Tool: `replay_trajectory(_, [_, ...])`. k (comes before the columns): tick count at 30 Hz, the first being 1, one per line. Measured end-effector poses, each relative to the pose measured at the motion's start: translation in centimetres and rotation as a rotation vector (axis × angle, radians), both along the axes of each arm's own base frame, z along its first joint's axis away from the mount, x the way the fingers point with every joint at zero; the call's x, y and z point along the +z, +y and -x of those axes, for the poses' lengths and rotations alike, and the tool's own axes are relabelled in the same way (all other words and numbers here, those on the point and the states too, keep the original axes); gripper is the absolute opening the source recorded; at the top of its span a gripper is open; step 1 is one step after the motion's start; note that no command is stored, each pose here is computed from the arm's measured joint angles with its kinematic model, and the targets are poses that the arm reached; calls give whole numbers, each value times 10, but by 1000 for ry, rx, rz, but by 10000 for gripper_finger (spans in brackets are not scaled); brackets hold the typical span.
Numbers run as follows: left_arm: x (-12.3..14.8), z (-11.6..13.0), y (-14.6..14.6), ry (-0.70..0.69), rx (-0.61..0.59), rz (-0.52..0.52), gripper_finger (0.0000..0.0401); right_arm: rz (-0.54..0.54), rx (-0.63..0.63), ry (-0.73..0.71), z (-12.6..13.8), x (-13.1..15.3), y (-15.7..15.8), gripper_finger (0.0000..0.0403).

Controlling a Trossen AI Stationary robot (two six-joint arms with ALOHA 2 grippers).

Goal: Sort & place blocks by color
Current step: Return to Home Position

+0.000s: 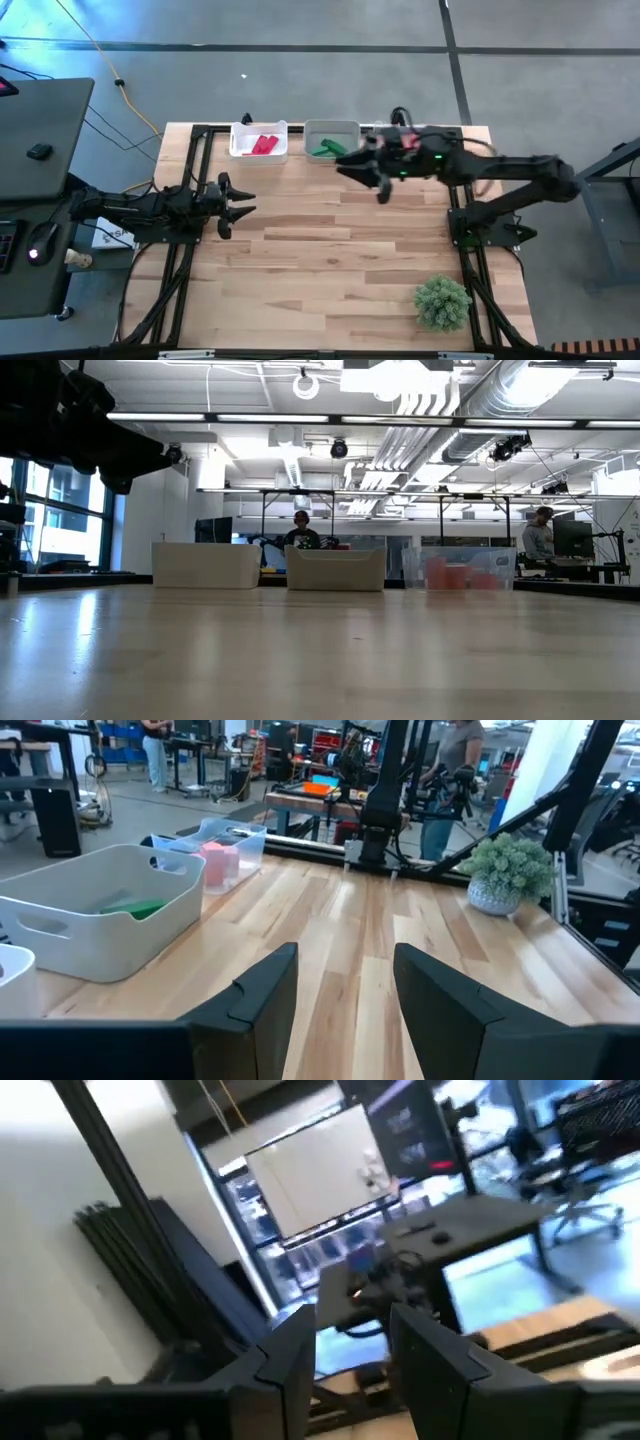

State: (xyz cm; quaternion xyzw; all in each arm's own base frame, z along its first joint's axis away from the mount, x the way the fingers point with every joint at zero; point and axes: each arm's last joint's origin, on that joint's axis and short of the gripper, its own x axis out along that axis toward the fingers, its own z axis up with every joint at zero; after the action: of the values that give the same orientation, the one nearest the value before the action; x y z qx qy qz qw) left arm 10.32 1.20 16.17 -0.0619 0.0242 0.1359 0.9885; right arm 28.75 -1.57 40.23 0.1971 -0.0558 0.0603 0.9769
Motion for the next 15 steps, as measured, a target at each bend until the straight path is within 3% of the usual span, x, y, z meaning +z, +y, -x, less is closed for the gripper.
replay_trajectory(8, [0, 0, 0, 0, 2, -3, 156, 134, -263, 216, 68, 10, 16, 122])
replay_trajectory(15, [0, 0, 0, 0, 2, -3, 156, 232, -356, 301, 103, 12, 28, 122])
